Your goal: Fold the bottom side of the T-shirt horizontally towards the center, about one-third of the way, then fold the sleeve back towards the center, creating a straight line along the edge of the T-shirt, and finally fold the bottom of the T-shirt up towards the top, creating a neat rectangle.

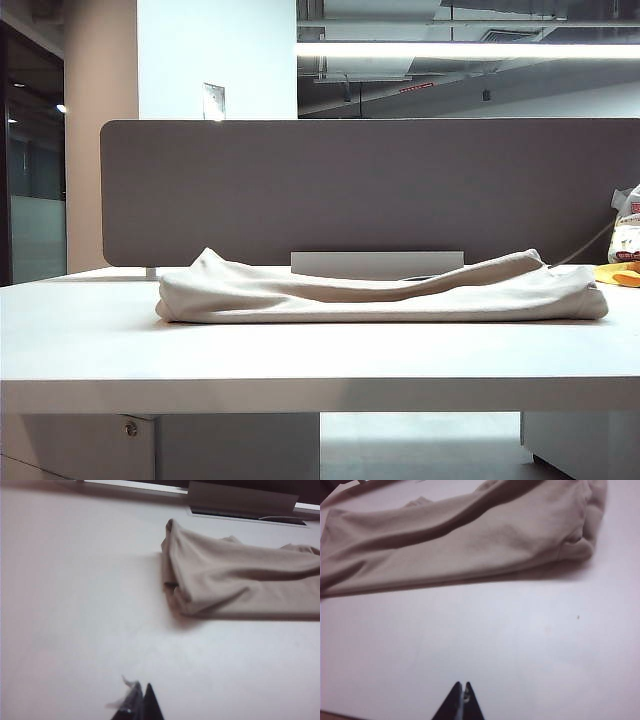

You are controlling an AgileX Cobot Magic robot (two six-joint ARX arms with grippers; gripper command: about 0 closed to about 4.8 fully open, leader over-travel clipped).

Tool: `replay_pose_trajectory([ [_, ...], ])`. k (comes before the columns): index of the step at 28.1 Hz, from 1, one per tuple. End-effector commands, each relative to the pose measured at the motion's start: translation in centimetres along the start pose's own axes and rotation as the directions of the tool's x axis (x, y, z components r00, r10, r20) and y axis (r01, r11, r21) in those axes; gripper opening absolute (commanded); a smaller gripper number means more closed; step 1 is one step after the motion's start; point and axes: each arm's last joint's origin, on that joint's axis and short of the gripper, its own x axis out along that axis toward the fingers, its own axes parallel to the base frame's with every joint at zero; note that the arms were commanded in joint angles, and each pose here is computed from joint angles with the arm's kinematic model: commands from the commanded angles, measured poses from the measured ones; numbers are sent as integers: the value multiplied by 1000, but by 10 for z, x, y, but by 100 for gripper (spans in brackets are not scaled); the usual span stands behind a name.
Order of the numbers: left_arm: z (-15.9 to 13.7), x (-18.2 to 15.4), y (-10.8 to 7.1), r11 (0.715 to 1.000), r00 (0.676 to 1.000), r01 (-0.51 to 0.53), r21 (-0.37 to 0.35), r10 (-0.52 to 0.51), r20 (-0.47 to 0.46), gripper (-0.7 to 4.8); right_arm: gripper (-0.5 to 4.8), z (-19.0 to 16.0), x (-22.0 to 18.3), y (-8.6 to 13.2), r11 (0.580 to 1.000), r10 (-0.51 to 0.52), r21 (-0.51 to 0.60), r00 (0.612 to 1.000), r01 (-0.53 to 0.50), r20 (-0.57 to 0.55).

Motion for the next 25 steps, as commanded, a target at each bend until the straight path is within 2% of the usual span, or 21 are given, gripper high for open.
replay_pose_trajectory([
  [1,-15,-7,3,998,1000,0,-70,0,-1,-6,-6,-9,-2,-1,1000,-2,12,1000,2,3],
  [3,-25,-8,4,992,1000,0,-130,0,-4,-6,-6,-16,-2,-3,1000,-6,22,1000,7,-13],
  [5,-36,-5,6,989,1000,-5,-147,1,-26,-6,-6,-22,-1,-5,1000,-10,29,1000,11,-28],
  [10,-51,-1,8,990,996,-22,-142,10,-84,-6,-6,-32,-1,-8,999,-23,43,998,26,-54],
  [18,-51,-1,8,989,997,-30,-147,19,-77,-6,-6,-33,-1,-9,998,-43,45,998,45,-56],
  [25,-51,-1,7,986,996,-1,-165,-13,-84,-5,-6,-33,-1,-9,998,-42,45,998,45,-57],
])
